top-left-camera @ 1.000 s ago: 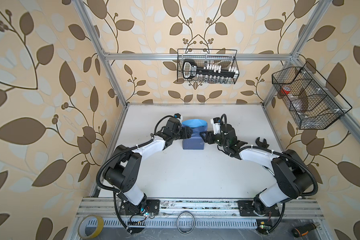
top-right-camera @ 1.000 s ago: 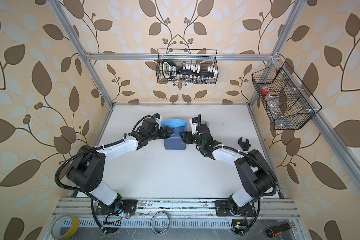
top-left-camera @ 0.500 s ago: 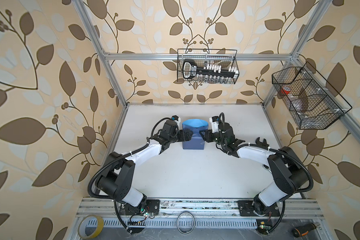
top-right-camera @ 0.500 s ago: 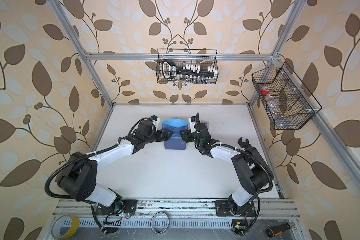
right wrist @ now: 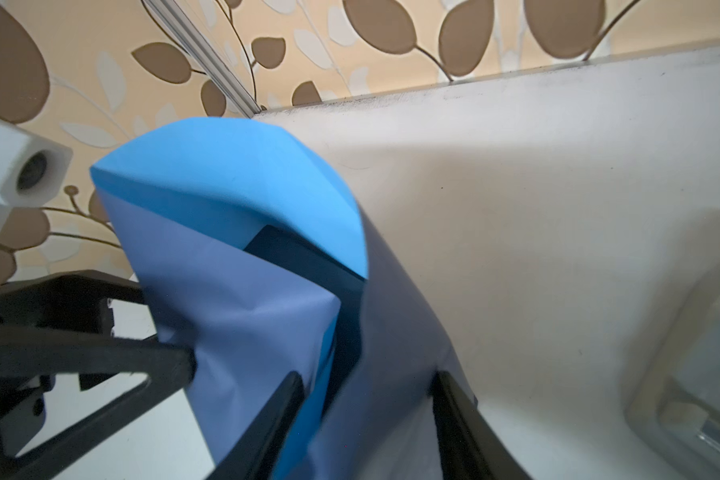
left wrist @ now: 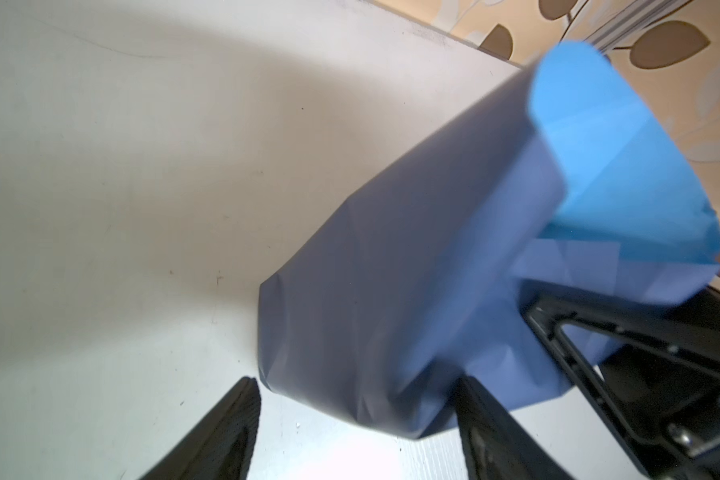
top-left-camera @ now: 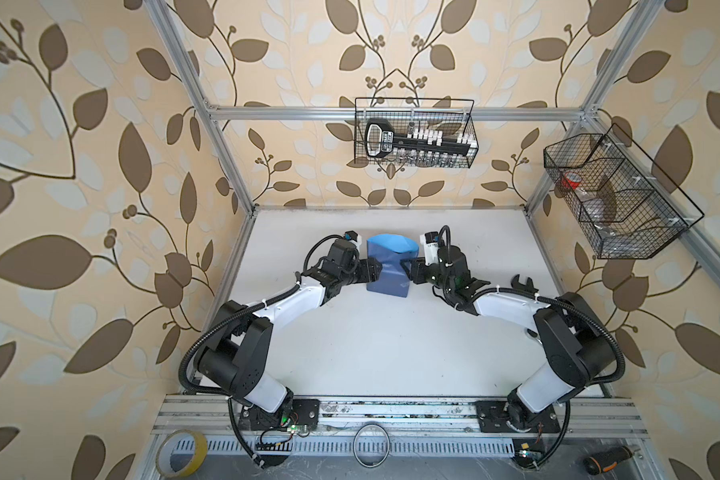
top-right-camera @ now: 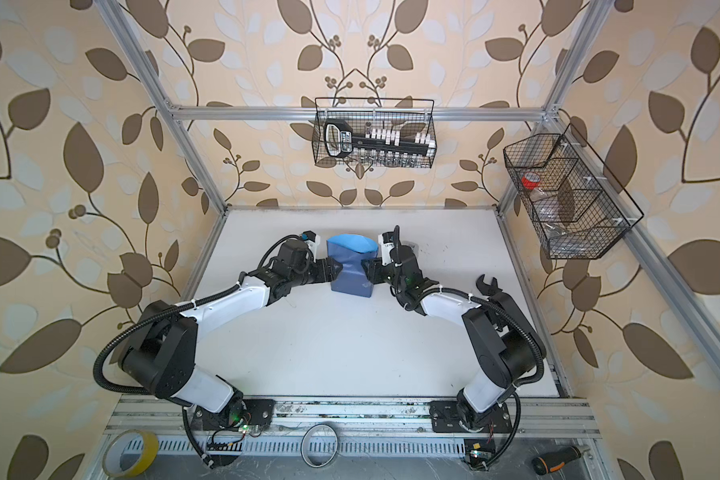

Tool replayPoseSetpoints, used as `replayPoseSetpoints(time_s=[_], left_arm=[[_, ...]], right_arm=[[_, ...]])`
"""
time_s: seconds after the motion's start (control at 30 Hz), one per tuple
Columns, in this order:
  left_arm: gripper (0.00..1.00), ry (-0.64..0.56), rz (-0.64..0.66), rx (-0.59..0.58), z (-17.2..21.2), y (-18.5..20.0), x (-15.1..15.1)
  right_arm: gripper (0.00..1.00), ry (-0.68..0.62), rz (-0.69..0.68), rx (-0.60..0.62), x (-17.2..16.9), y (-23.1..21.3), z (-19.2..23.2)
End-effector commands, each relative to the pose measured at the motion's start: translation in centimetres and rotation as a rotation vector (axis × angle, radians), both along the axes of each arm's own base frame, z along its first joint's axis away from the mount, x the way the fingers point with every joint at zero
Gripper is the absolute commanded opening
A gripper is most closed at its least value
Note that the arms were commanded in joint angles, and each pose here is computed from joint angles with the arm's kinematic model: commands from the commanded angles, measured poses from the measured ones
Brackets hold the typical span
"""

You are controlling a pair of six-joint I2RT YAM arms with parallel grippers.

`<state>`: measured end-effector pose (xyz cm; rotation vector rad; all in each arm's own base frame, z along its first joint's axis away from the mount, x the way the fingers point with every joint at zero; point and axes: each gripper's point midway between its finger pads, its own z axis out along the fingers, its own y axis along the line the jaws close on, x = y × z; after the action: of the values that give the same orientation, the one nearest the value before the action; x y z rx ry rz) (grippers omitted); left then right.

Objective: Wrap the gift box in paper

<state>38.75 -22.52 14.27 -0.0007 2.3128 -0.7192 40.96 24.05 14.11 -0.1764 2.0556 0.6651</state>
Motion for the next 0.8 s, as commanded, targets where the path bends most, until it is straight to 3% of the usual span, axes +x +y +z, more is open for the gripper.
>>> replayPoseSetpoints(time_s=[0.0,0.13,0.27,0.57,0.77], left_arm=[[0.75,-0.022,0.037,0.043,0.0,0.2,1.8],[0.83,-0.037,0.029,0.009,0.4,-0.5,2.4],[0.84,-0.042,0.035,0.009,0.9,-0.6,3.2],[0.67,0.015,0.038,0.059,-1.8,-0.3,4.3],[0.54,0.032,0.019,0.023,-2.7,-0.6,3.4]], right_arm=[[0.51,0.048,0.035,-0.074,-1.1,-0.2,-2.9],[0.51,0.045,0.043,-0.089,-1.1,-0.2,-3.0],[0.5,0.049,0.046,-0.092,-1.2,-0.3,-3.2],[0.5,0.045,0.043,-0.088,-0.7,-0.3,-2.7],[0.53,0.054,-0.059,-0.145,0.9,-1.4,-1.9]])
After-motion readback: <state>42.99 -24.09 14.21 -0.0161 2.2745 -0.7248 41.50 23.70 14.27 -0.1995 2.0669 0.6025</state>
